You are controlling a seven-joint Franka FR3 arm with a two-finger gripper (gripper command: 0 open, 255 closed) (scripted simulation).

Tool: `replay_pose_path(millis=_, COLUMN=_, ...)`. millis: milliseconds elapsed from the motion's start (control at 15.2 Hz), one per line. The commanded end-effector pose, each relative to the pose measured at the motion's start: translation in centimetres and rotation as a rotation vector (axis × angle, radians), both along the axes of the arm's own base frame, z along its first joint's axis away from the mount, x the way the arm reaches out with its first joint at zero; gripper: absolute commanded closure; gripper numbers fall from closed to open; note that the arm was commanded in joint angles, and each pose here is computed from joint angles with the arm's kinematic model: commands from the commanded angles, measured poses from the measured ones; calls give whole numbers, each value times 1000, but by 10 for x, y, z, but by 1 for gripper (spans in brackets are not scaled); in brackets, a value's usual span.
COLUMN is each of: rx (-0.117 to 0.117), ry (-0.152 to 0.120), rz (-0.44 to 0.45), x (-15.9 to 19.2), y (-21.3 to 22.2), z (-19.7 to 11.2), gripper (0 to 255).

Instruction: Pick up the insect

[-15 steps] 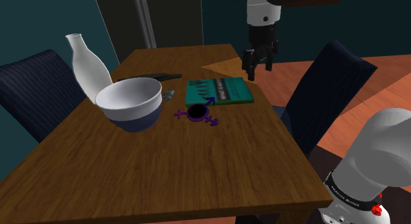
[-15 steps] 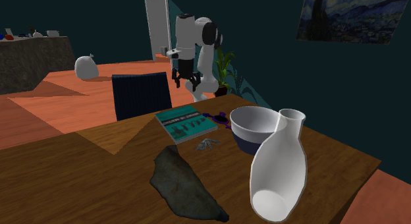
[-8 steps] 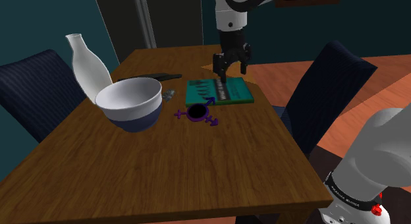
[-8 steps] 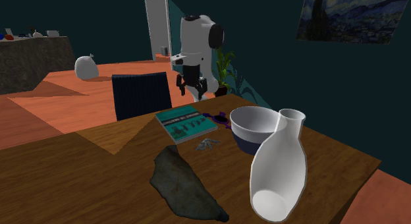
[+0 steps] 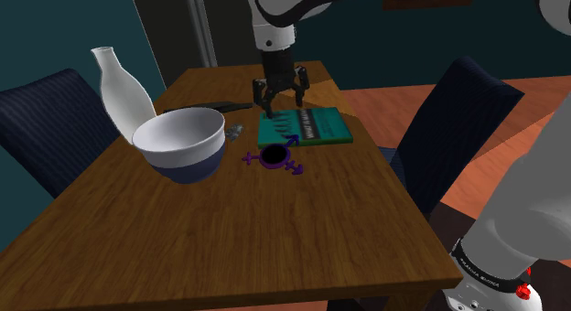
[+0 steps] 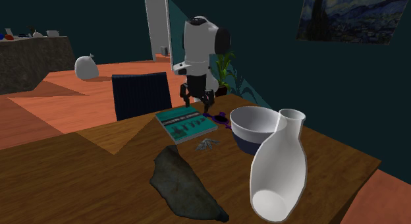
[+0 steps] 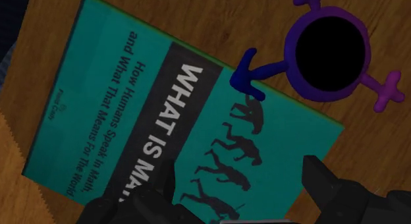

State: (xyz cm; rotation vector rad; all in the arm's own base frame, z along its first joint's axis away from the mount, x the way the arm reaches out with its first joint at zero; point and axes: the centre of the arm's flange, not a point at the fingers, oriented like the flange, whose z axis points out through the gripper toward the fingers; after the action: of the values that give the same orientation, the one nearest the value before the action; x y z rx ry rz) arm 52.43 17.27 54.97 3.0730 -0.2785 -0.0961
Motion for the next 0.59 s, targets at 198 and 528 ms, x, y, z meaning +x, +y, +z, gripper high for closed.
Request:
replay_pose_path(millis=198, rx=8, ry=-2, rz=-38, x=54, y=34, z=-10, gripper=0)
replay_pose_path(millis=528, rx=15, ry=-4, rz=-73, x=109, y=67, z=-19, gripper=0)
